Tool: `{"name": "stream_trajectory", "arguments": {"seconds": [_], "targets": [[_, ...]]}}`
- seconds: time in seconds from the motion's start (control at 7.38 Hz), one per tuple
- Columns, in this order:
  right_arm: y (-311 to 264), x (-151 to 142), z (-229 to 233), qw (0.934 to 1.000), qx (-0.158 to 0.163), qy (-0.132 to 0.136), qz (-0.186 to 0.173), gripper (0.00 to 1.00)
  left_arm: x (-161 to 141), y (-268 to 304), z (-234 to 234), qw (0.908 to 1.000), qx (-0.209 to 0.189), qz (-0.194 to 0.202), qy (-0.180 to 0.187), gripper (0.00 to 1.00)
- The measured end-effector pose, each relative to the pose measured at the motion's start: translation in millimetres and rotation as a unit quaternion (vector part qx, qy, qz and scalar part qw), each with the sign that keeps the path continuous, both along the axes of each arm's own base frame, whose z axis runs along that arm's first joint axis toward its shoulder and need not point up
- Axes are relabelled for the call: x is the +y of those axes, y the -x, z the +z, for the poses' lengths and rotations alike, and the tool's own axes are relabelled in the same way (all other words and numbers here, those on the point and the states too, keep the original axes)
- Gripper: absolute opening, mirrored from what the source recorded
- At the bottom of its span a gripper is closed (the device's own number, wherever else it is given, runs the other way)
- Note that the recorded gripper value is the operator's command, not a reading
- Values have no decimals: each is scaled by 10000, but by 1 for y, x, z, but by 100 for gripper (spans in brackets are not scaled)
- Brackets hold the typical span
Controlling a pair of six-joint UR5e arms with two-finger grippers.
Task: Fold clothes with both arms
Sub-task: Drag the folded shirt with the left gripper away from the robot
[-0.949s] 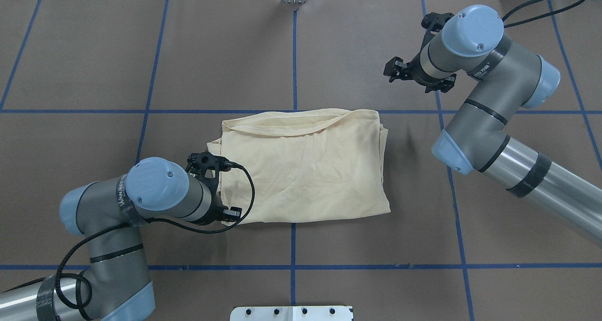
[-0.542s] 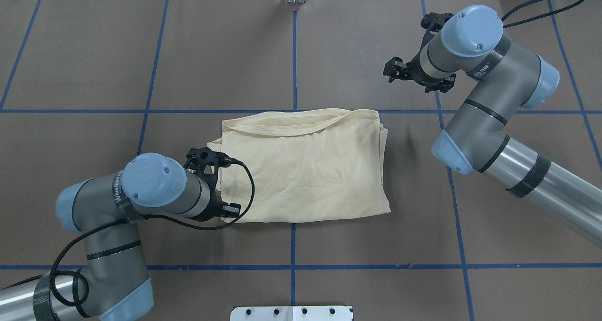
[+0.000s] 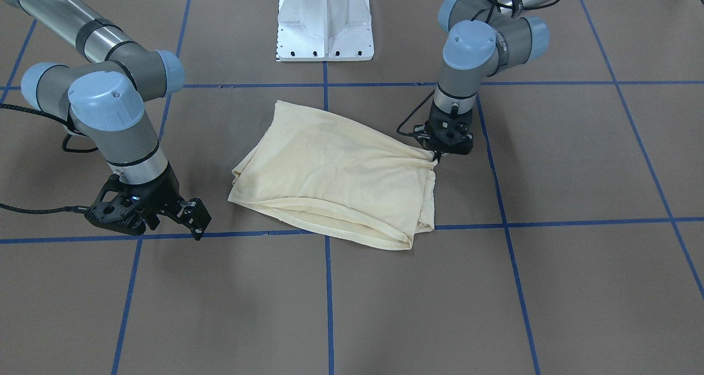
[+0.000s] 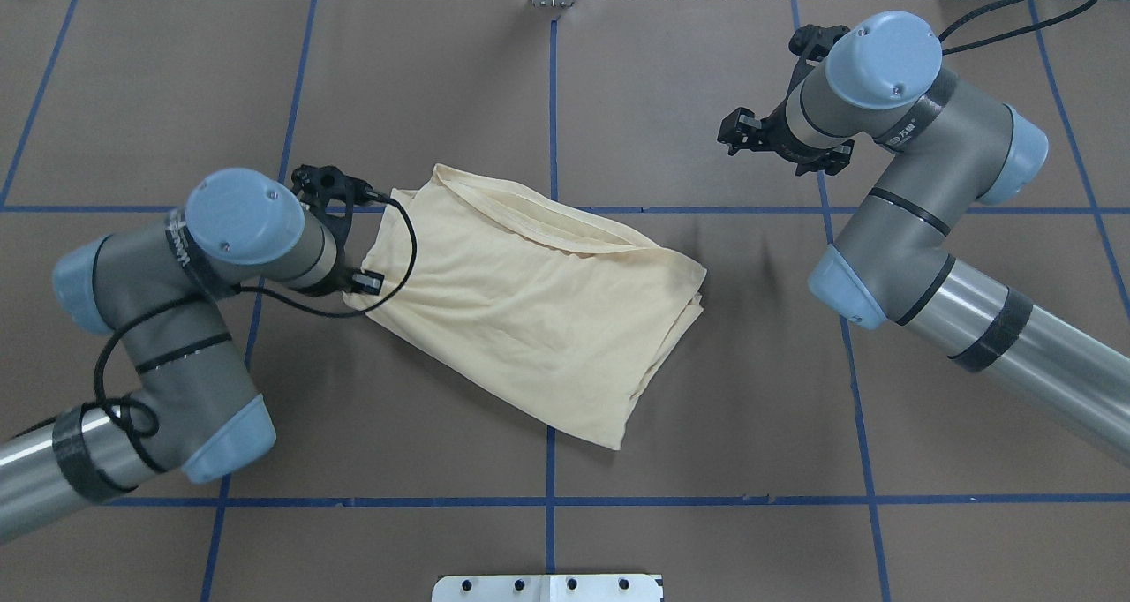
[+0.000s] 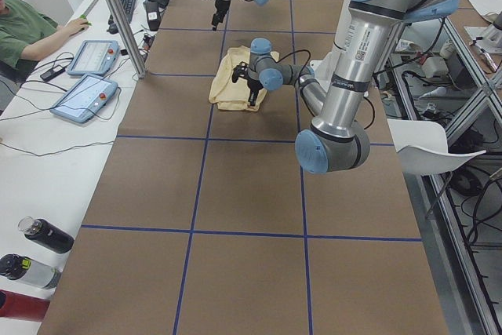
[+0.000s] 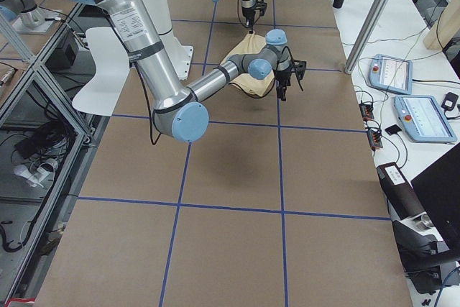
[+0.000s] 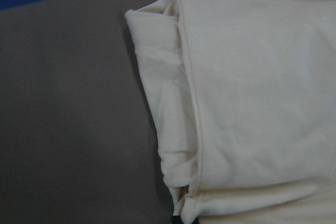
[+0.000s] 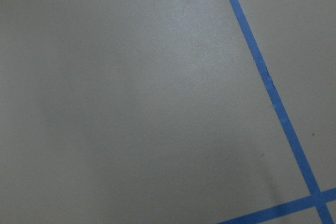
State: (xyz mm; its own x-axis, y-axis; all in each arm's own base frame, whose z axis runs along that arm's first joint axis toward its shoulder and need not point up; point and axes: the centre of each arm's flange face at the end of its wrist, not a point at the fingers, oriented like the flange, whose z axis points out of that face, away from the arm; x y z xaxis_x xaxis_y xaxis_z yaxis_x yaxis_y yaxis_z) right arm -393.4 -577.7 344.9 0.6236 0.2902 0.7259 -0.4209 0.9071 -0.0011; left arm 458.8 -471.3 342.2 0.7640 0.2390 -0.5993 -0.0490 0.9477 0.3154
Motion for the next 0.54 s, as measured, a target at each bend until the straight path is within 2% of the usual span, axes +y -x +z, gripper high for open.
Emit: {"name": "stream_trajectory", "arguments": {"seconds": [0.27, 0.54], "targets": [[1, 0, -2, 10000, -12, -5, 8, 100, -106, 3, -11, 9986, -286, -310, -328, 0], [2, -1, -6, 10000, -30, -21, 9, 100, -189, -28, -47, 9971, -154, -514, -546, 0]]}}
